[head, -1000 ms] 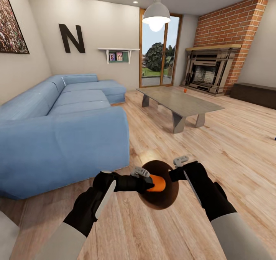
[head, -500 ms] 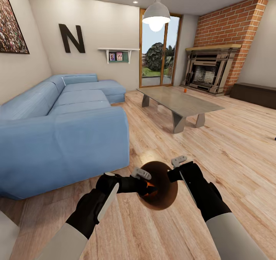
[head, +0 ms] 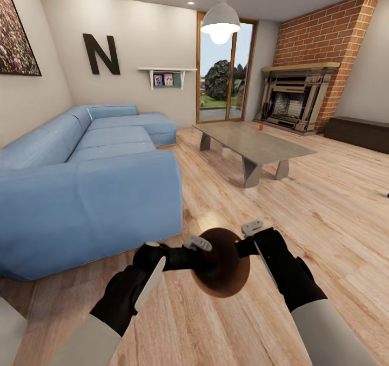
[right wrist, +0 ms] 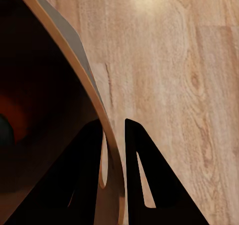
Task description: Put the three can of soda from the living room inside the tash can in the kitchen.
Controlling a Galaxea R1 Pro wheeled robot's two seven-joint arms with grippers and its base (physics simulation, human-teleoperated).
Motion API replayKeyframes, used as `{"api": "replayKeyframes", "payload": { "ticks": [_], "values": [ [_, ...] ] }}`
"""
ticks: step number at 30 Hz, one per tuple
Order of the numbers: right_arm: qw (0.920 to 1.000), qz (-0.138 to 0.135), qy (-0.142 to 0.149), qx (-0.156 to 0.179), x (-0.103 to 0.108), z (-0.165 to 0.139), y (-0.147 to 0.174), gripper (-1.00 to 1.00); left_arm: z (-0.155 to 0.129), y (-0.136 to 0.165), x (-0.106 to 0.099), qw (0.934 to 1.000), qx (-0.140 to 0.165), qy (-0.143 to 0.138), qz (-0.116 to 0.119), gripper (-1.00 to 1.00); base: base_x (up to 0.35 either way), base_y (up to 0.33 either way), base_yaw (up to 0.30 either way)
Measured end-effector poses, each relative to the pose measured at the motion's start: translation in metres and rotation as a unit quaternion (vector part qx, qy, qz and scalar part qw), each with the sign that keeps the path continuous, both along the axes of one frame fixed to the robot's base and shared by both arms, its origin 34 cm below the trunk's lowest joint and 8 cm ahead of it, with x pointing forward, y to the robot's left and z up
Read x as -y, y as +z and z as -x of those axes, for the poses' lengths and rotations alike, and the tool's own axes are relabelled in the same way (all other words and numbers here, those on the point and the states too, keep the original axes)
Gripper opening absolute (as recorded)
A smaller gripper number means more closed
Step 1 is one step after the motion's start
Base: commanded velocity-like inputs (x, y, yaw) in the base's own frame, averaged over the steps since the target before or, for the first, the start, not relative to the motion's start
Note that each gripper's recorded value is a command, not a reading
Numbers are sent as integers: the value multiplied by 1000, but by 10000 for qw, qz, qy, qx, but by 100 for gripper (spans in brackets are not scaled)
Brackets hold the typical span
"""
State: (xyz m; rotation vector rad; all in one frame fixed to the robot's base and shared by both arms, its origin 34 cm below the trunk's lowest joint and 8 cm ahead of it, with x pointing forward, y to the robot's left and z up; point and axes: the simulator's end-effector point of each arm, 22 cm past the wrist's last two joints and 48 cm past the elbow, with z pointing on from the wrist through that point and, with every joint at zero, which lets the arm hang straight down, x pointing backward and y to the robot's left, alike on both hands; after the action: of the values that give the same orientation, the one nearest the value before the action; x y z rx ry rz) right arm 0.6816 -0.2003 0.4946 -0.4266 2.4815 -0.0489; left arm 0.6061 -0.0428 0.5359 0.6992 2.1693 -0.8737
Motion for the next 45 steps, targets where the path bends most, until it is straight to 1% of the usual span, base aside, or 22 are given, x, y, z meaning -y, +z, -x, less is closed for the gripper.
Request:
{"api": "replayKeyframes", "payload": {
  "ticks": [3, 6, 8, 10, 11, 12, 14, 15, 16, 19, 20, 21, 22, 25, 27, 30, 32, 34, 37, 40, 42, 45],
  "values": [
    [9998, -209, 17, 74, -6, -2, 9, -100, -2, 17, -1, 9996, 285, -44, 35, 100, 0, 0, 0],
    [9985, -468, 59, 278, -15, -6, 30, -100, 9, 36, -3, 9983, 411, -319, 275, 100, 0, 0, 0],
    [9984, -500, -31, 265, -8, -7, 29, -100, 18, 39, -19, 9973, 347, -497, 404, 100, 0, 0, 0],
    [9987, -363, -210, 301, 10, -10, 28, -100, 19, 36, -36, 9975, 339, -505, 348, 100, 0, 0, 0],
    [9987, -267, -292, 325, 20, -12, 29, -100, 12, 28, -49, 9979, 484, -412, 96, 100, 0, 0, 0],
    [9984, -261, -357, 345, 27, -13, 30, -100, 11, 25, -56, 9981, 479, -377, 58, 100, 0, 0, 0],
    [9965, -588, -529, 268, 42, -11, 29, -100, 9, 12, -76, 9987, 462, -205, 49, 100, 0, 0, 0],
    [9962, -581, -588, 269, 50, -12, 29, -100, 9, 9, -80, 9987, 477, -152, 73, 100, 0, 0, 0],
    [9952, -649, -703, 216, 68, -10, 26, -100, 5, -2, -94, 9986, 521, 19, 131, 100, 0, 0, 0],
    [9943, -47, -1007, 346, 120, -11, 31, -100, 2, -15, -107, 9985, 486, 178, 169, 100, 0, 0, 0],
    [9934, -86, -1096, 332, 134, -10, 32, -100, 1, -25, -113, 9985, 454, 253, 166, 100, 0, 0, 0],
    [9929, -122, -1128, 351, 139, -10, 34, -100, 1, -30, -116, 9985, 438, 284, 166, 100, 0, 0, 0],
    [9922, -345, -1155, 306, 145, -8, 35, -100, 0, -41, -123, 9983, 444, 350, 148, 100, 0, 0, 0],
    [9913, -471, -1189, 305, 156, -6, 38, -100, -2, -51, -136, 9980, 471, 424, 69, 100, 0, 0, 0],
    [9913, -298, -1244, 320, 168, -5, 38, -100, -3, -55, -143, 9978, 484, 454, 23, 100, 0, 0, 0],
    [9910, -205, -1304, 241, 182, 3, 31, -100, -4, -69, -157, 9974, 497, 523, -72, 100, 0, 0, 0],
    [9900, -294, -1371, 173, 186, 10, 24, -100, -3, -83, -163, 9971, 496, 570, -100, 100, 0, 0, 0],
    [9858, -497, -1602, 120, 199, 20, 17, -100, -2, -98, -173, 9965, 490, 657, -132, 100, 0, 0, 0],
    [9827, -314, -1822, 79, 221, 31, 9, -100, -2, -108, -180, 9959, 461, 758, -169, 100, 0, 0, 0],
    [9803, -414, -1930, -59, 225, 48, -6, -100, -3, -119, -189, 9946, 463, 897, -237, 100, 0, 0, 0],
    [9790, -520, -1963, -176, 223, 62, -19, -100, -8, -124, -199, 9921, 539, 1080, -333, 100, 0, 0, 0],
    [9796, -407, -1951, -254, 224, 81, -31, -100, -15, -129, -209, 9883, 645, 1308, -457, 100, 0, 0, 0]
  ]
}}
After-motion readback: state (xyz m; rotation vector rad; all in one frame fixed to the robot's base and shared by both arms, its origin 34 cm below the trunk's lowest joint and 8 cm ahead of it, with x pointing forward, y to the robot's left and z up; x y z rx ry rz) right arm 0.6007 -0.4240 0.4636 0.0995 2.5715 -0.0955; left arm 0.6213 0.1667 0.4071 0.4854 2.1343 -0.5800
